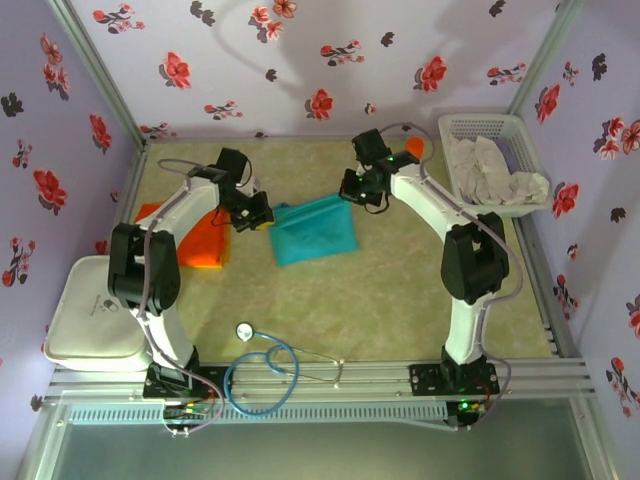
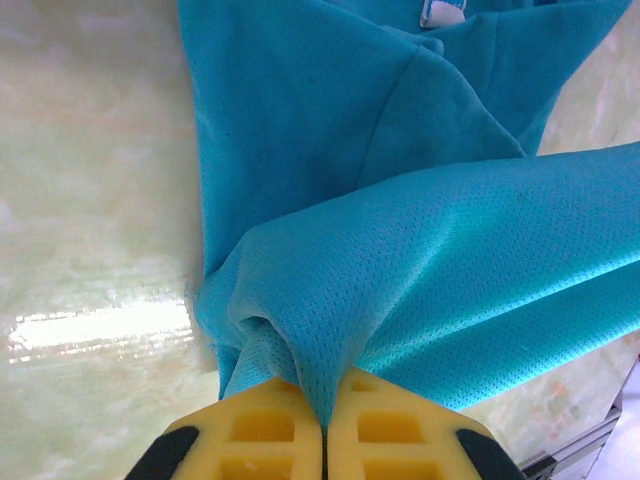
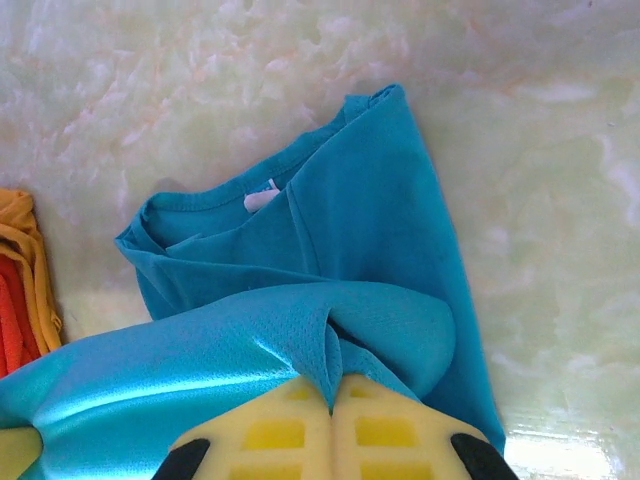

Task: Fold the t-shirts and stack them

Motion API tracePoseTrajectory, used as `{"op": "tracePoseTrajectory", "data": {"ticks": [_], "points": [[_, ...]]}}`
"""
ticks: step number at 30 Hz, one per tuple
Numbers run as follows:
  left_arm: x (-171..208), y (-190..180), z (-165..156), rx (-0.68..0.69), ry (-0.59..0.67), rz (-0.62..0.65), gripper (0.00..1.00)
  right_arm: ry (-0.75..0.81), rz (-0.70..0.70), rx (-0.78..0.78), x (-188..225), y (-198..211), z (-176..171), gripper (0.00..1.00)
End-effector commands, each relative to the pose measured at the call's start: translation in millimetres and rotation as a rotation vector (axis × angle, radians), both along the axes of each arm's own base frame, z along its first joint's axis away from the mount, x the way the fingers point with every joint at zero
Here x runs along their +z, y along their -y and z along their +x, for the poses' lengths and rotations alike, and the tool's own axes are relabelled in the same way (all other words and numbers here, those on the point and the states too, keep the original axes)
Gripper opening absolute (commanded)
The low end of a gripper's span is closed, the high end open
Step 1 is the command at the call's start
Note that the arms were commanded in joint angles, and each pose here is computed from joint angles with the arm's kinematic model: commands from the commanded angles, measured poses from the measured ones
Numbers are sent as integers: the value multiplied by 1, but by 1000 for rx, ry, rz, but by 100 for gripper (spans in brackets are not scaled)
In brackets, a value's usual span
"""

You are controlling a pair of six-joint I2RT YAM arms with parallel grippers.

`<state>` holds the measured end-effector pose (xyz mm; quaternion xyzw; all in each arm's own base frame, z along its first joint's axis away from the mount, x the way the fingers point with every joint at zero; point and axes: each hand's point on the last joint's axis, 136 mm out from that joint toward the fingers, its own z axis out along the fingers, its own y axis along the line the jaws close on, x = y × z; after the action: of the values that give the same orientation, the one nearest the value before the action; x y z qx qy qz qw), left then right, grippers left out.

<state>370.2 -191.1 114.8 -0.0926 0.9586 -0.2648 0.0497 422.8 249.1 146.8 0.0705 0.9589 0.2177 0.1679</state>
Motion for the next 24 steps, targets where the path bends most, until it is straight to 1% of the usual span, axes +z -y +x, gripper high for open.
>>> {"op": "tracePoseTrajectory", "data": {"ticks": [1, 2, 4, 5, 7, 8, 9, 10, 11, 12, 14, 15, 20, 24], "points": [[-6, -11, 10, -1, -20, 20, 9, 50, -4, -19, 3, 7, 25, 0], [-7, -11, 14, -2, -16, 20, 15, 48, -2, -21, 2, 7, 28, 1], [-8, -10, 26, -5, 1, 16, 17, 52, 6, -31, -3, 6, 37, 3], [-8, -9, 33, -8, 18, 12, 19, 57, 14, -37, -5, 5, 42, 6], [-10, -9, 51, -11, 48, 9, 31, 67, 33, -58, -8, 5, 55, 16], [-10, -10, 60, -11, 61, 4, 35, 69, 39, -71, -10, 7, 61, 21], [-12, -10, 70, -8, 71, -5, 36, 72, 47, -83, -11, 8, 68, 30], [-12, -11, 78, -1, 67, -19, 36, 83, 62, -87, -11, 7, 76, 43], [-11, -13, 83, 3, 60, -27, 36, 85, 72, -88, -12, 7, 81, 62], [-7, -13, 87, 3, 62, -30, 36, 81, 86, -81, -11, 5, 85, 74], [3, -12, 90, 5, 89, -30, 36, 92, 83, -70, -6, 6, 90, 90], [8, -13, 90, 12, 101, -35, 37, 105, 78, -61, -2, 7, 90, 94], [18, -11, 71, 12, 124, -23, 38, 123, 92, -40, 13, 9, 78, 95], [30, 7, 59, 12, 166, -56, 38, 117, 157, -29, 21, 4, 59, 95]]}}
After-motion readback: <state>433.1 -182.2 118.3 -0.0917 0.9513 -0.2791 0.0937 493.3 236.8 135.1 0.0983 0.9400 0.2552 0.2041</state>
